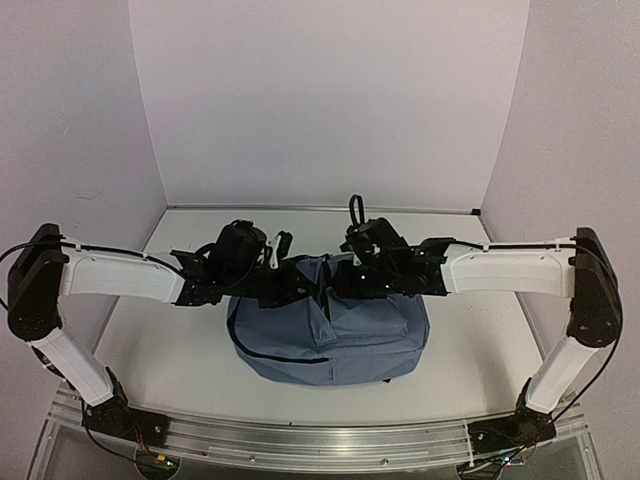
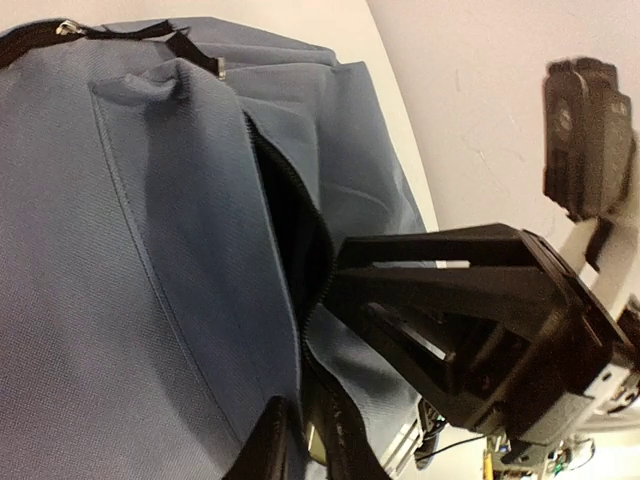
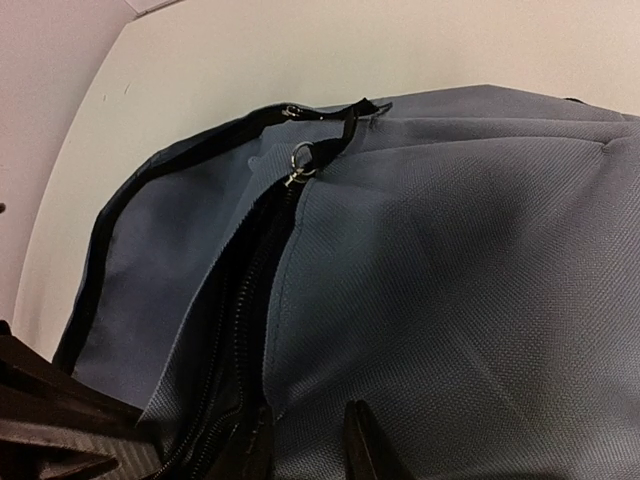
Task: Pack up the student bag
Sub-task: Adjust the student bag at the center of the board.
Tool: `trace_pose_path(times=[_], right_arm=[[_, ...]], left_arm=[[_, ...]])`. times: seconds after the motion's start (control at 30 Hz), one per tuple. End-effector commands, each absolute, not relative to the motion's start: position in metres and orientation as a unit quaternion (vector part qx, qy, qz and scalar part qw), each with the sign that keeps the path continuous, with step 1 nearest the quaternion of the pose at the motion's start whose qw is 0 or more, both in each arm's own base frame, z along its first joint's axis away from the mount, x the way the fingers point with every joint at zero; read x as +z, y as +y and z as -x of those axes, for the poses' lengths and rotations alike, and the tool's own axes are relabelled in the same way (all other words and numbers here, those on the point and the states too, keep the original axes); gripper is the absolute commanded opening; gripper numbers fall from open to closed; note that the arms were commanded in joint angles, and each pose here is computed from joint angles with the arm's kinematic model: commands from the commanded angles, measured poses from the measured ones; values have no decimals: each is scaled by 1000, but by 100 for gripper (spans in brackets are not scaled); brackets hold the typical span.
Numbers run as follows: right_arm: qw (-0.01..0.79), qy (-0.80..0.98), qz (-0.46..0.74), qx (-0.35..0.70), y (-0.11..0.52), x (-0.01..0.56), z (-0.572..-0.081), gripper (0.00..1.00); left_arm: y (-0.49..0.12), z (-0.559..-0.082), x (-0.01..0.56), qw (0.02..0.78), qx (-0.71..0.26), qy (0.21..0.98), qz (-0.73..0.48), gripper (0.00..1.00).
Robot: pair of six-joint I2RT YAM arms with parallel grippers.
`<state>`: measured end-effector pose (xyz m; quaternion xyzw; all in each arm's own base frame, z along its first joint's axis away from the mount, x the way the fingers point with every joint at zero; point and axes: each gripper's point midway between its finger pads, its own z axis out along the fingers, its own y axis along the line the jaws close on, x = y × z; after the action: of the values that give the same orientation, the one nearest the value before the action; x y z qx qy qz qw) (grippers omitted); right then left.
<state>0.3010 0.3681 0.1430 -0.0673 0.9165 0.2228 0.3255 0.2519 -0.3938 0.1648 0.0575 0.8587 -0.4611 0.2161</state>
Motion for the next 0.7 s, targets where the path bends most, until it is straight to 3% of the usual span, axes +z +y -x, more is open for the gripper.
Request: trace_pose_path(times=[0.0,0.3,0.43,0.67], right_arm=[[285,930,80,216,364,119,-279,24],[273,928,85,241,369,128,-258,24],[288,920,72,257,365,149,-256,26],[372,890,34,261,329,223,-281,54]], left_arm=[[-387,-255,211,259,-456,847,-86,31],[-373,-295,211,262,-417,868,-66,65],[-388,-306,206,247,-405,877,-73,70],[-335,-300,207,282,-340,897,-10,77]])
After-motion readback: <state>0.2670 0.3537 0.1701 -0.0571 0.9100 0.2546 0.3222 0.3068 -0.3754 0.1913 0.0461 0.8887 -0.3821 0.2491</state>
